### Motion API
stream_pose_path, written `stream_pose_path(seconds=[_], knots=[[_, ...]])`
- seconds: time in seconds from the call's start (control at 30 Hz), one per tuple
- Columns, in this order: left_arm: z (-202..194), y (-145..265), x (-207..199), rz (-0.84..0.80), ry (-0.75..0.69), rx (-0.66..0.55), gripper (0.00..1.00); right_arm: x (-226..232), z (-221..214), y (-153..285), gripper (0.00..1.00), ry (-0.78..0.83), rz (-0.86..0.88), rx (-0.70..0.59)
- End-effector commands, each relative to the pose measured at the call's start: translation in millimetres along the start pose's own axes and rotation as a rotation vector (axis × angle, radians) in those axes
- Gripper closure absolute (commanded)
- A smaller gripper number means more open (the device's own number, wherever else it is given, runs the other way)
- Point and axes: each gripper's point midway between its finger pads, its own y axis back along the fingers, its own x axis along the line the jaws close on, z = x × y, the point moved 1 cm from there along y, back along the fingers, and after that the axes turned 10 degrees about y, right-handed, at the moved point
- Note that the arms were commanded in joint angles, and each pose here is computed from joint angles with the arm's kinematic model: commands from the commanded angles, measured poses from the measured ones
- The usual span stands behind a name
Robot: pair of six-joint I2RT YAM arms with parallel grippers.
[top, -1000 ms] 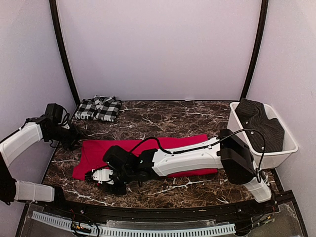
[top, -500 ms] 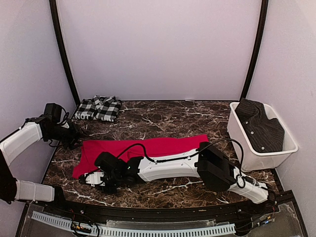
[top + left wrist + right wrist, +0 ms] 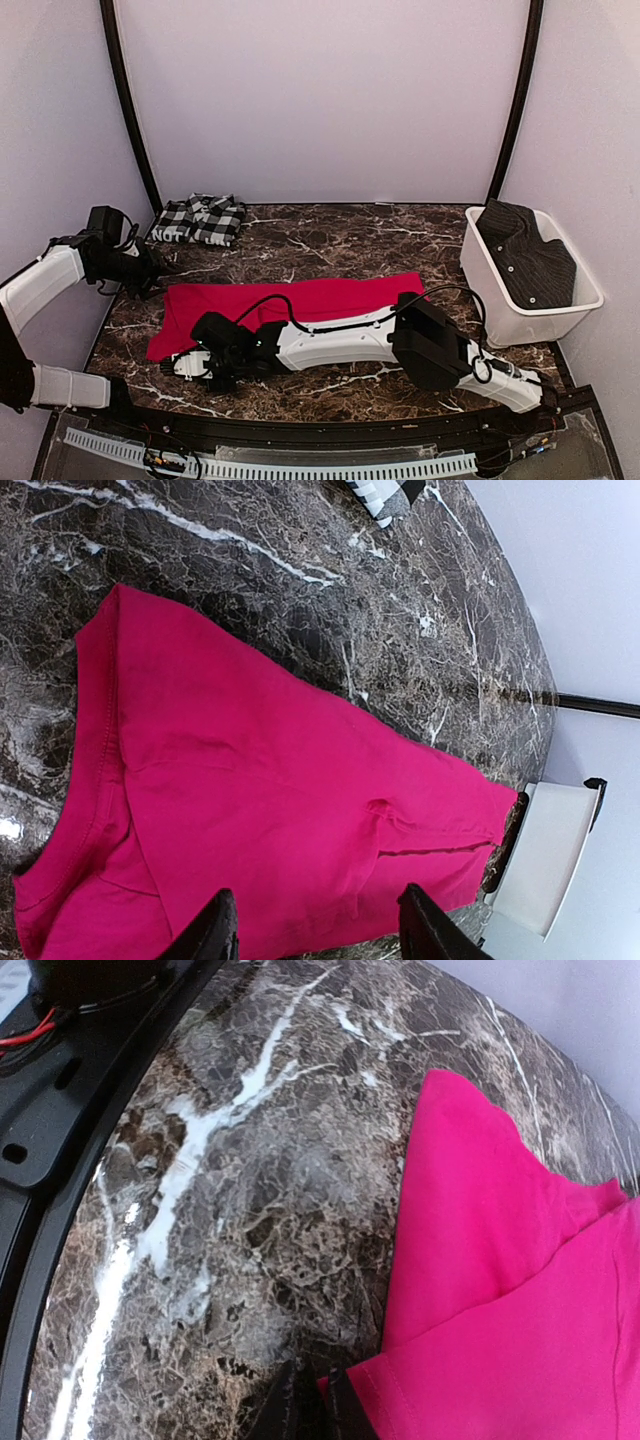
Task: Fold and stack the mixed laundry pile
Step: Adjust the rectangle-folded T-shirt at the center of the board.
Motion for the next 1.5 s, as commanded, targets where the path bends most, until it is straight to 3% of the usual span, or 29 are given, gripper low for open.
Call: stream_pose_path(seconds=[0.0,0.1,0.63,0.87,1.03,1.17,1.47], knots=[[3.6,10.9,-13.6,-0.038,-0.036,-0.018,0.46,2.6,-17.3,-11.1,0.94,-0.029,0.010,0.041],[4.4,9.9,-13.8,-0.039,-0.035,-0.017,0.46,-6.2,-17.7,-8.0,1.00,-0.046,-0.006,0.044],[3.6,0.6,-10.7,-0.043,-0.028,0.007,0.46,-57.8,53.3,56.0,1.00,-0.034,-0.152,-0.141],[4.3,-1.2,-7.3,-0.027,-0.031,0.007,0.46,-60.3,41.9,54.9,1.00,-0.054,-0.095,-0.127],[3.9,-3.7,-6.6,-0.026,-0.033,0.015,0.46,-35.8,30.4,50.7,0.81,-0.033,0.008,-0.108],[3.7,-4.2,-6.9,-0.031,-0.029,0.016,0.46,-27.9,22.6,38.3,0.73,-0.055,0.053,-0.086],[3.8,-4.4,-5.8,-0.024,-0.034,0.017,0.46,-8.0,5.3,14.1,0.77,-0.074,0.105,-0.069]])
